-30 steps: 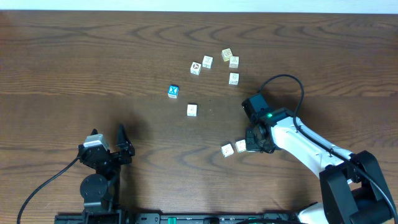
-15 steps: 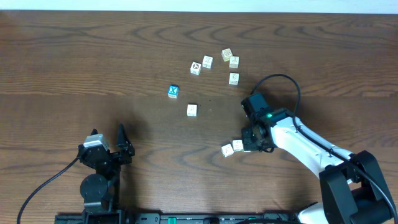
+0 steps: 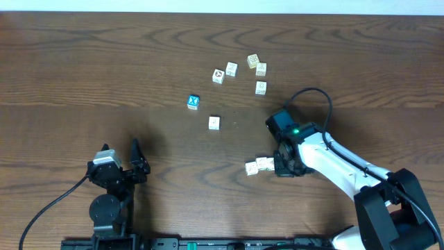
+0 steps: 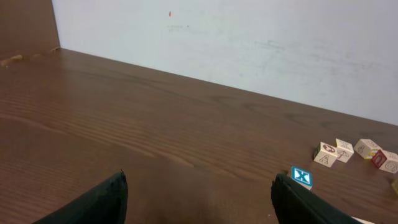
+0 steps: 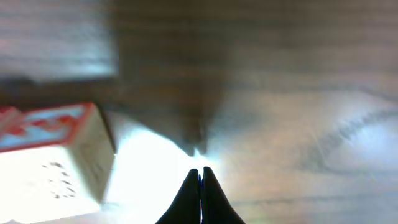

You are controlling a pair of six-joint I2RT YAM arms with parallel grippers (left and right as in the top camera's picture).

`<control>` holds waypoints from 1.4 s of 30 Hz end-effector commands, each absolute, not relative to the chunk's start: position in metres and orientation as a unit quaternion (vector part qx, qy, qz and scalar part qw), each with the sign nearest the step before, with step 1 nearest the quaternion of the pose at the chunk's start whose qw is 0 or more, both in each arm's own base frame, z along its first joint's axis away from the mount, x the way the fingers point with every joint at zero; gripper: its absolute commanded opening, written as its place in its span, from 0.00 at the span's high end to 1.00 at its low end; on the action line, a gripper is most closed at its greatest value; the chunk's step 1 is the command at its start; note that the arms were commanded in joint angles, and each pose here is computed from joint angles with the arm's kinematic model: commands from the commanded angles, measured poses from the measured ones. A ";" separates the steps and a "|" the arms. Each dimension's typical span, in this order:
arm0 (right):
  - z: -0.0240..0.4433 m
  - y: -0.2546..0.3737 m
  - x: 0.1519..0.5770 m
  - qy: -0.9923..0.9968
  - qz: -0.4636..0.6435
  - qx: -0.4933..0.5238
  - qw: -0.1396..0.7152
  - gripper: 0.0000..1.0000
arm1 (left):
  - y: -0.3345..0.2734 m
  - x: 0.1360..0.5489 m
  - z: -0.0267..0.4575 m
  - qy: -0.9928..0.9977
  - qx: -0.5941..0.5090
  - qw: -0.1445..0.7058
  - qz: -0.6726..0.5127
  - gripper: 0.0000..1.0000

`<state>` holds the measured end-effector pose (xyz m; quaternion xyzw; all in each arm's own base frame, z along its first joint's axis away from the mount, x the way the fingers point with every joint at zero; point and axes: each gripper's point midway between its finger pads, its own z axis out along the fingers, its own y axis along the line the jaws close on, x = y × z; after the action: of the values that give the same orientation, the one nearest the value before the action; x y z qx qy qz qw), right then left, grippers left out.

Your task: Lift 4 blocks

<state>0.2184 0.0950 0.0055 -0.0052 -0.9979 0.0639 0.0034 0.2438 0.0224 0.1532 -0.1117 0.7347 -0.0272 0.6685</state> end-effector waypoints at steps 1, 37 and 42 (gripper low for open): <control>0.009 0.098 0.208 -0.997 0.074 -0.005 0.008 0.99 | 0.025 0.243 0.135 0.753 -0.119 0.647 -0.017 0.25; 0.008 0.196 0.189 -0.993 -0.032 0.112 -0.029 0.99 | 0.025 0.243 0.135 0.753 -0.119 0.647 -0.017 0.26; 0.008 0.199 0.191 -0.992 -0.036 0.112 -0.035 0.99 | 0.025 0.243 0.135 0.753 -0.119 0.647 -0.017 0.26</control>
<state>0.1923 0.1928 0.0046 0.1098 -0.9932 -0.0282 -0.0259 0.2438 0.0224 0.1532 -0.1116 0.7348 -0.0271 0.6685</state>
